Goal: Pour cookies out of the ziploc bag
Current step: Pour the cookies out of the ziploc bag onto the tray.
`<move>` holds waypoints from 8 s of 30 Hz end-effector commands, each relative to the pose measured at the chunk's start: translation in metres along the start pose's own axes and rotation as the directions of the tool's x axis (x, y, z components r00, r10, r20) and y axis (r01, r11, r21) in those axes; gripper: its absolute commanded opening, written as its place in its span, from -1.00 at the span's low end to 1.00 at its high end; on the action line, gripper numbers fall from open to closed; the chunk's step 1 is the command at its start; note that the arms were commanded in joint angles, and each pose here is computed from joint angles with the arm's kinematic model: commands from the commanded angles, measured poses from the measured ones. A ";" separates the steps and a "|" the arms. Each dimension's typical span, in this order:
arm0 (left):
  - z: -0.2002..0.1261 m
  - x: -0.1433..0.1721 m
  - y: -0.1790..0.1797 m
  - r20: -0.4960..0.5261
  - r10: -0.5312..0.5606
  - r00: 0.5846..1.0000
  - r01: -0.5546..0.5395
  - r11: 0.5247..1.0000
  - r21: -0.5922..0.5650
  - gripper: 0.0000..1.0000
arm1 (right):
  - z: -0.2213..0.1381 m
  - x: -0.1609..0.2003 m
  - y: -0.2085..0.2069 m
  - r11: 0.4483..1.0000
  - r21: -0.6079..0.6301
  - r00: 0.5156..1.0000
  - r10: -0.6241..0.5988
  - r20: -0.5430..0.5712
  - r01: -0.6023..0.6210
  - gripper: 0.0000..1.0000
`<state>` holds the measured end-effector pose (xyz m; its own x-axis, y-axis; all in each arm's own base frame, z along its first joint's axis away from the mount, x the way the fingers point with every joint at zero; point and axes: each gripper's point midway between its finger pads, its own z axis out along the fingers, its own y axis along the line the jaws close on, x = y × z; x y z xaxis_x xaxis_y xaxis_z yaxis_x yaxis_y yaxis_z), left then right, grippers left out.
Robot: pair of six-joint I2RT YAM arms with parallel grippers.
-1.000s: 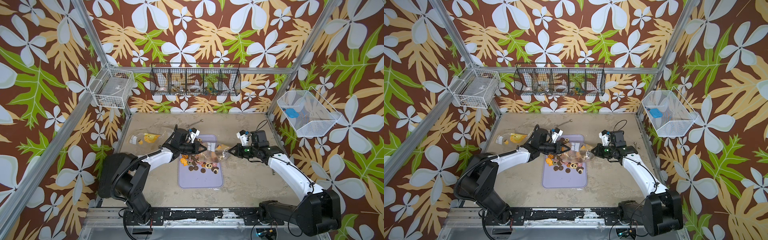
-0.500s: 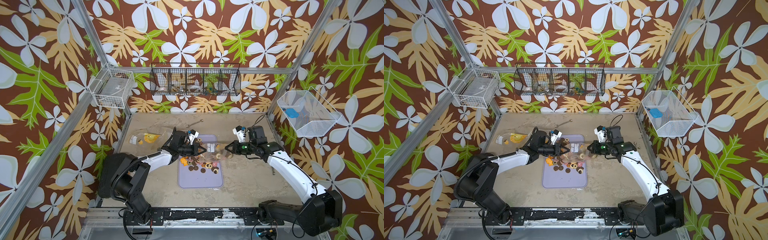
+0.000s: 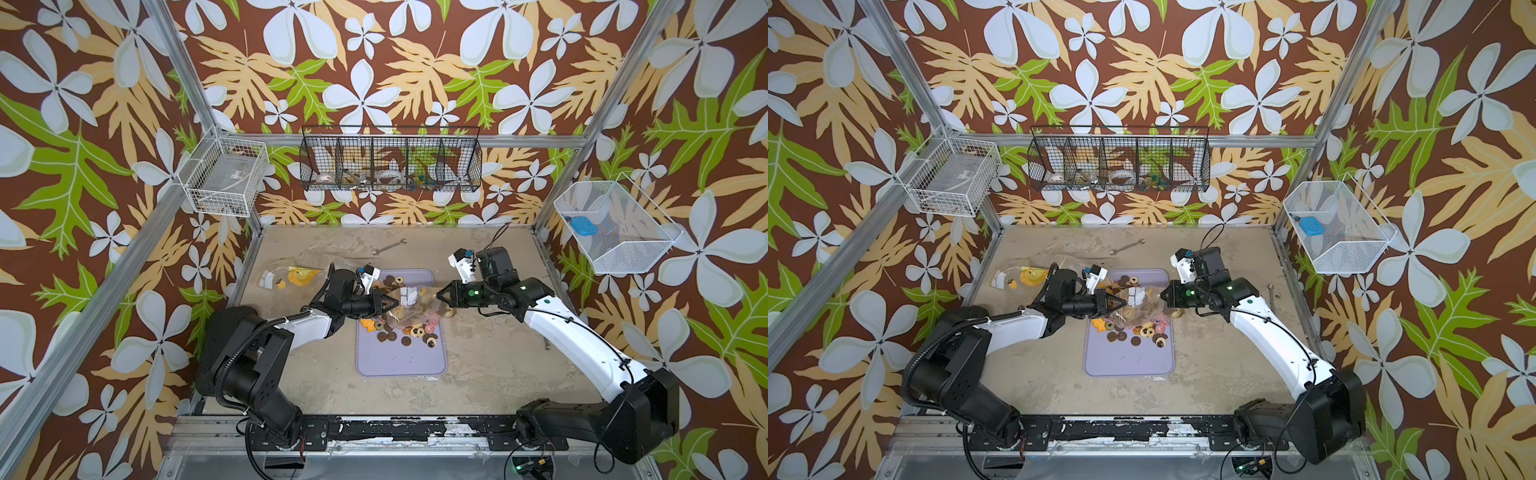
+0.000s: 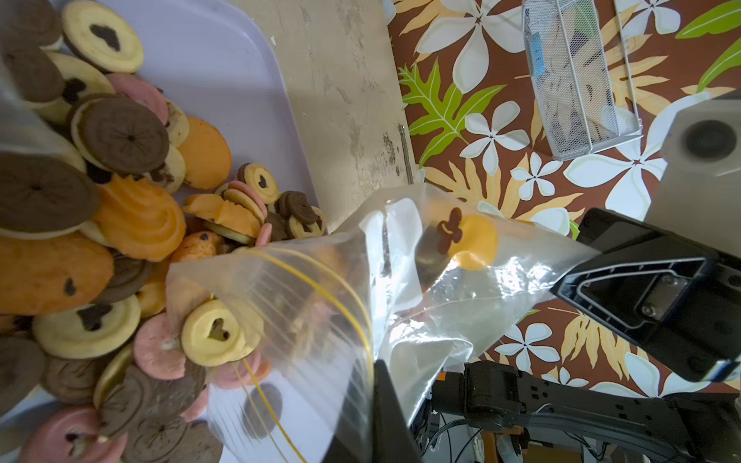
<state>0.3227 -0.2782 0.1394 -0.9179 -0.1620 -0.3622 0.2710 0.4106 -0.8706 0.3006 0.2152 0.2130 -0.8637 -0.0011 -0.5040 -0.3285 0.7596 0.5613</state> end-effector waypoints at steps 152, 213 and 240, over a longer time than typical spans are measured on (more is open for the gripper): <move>-0.046 -0.005 0.002 0.120 0.132 0.984 -0.103 0.970 -0.221 0.99 | 0.034 -0.006 0.084 0.953 0.116 0.960 -0.280 -0.025 0.281 -1.00; -0.084 -0.026 0.020 0.170 0.156 0.973 -0.091 0.937 -0.337 0.99 | 0.005 0.014 0.140 0.902 0.201 0.917 -0.397 0.038 0.382 -1.00; -0.087 -0.026 0.025 0.169 0.159 0.973 -0.090 0.929 -0.359 0.99 | -0.012 -0.011 0.129 0.905 0.216 0.916 -0.392 0.084 0.367 -1.00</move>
<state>0.3276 -0.1861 0.1563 -0.8028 -0.2510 -0.5408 0.2231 0.7147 -0.6629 0.2586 0.3130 0.2687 -0.6763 -0.2897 -0.6773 -0.5415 0.8189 0.1905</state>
